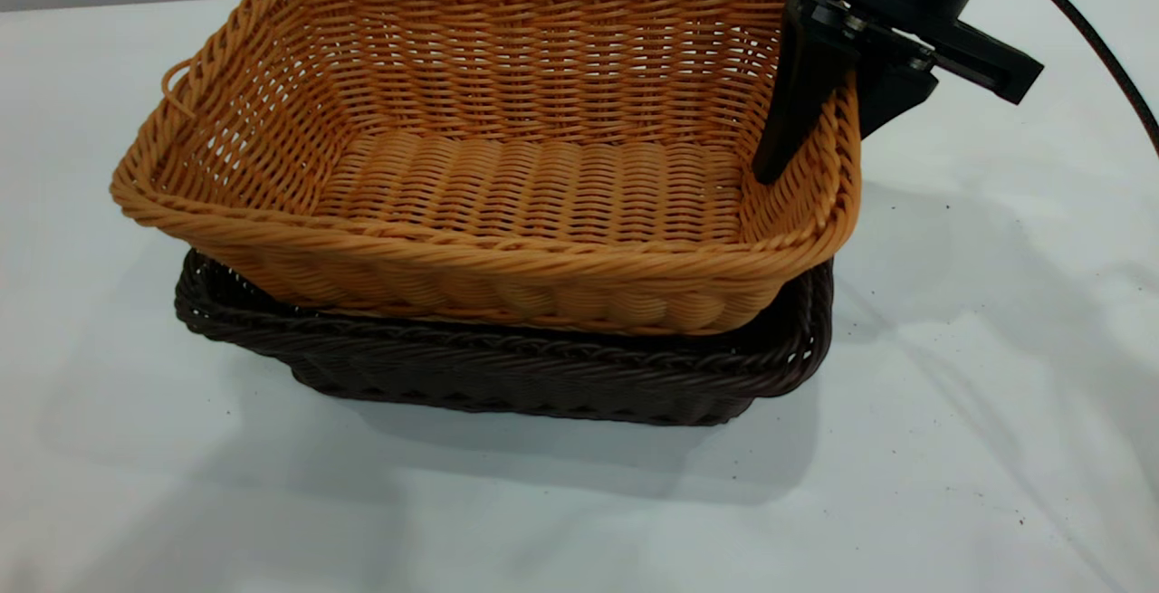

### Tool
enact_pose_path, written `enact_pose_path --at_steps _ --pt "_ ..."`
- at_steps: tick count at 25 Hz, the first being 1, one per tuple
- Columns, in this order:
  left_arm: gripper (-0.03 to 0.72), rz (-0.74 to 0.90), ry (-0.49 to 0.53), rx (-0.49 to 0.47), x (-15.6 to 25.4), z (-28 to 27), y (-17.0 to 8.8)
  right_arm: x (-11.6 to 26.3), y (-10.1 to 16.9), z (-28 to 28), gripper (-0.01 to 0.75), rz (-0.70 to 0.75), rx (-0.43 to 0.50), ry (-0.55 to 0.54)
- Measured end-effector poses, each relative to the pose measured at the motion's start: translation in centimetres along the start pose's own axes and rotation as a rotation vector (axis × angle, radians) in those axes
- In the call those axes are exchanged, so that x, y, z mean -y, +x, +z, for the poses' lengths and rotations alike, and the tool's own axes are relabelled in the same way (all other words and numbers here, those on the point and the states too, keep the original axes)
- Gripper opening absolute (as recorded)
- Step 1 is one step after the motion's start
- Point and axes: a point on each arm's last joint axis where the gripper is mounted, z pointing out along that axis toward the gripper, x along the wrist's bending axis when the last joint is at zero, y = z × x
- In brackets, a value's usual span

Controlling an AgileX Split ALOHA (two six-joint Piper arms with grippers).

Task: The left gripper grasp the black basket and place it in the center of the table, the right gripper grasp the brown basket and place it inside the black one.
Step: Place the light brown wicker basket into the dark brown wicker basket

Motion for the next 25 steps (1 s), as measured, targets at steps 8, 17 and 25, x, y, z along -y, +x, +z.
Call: enact_pose_path --at_steps 8,17,25 --pt "0.491 0.000 -0.001 -0.004 0.0 0.0 0.0 0.6 1.5 0.9 0.246 -0.090 0.004 0.011" --pt "0.491 0.000 -0.002 -0.007 0.0 0.0 0.1 1.4 2.5 0.0 0.459 -0.142 0.019 -0.011" --pt "0.491 -0.001 -0.002 -0.006 0.0 0.0 0.1 2.1 3.1 -2.3 0.463 -0.183 0.068 -0.074"
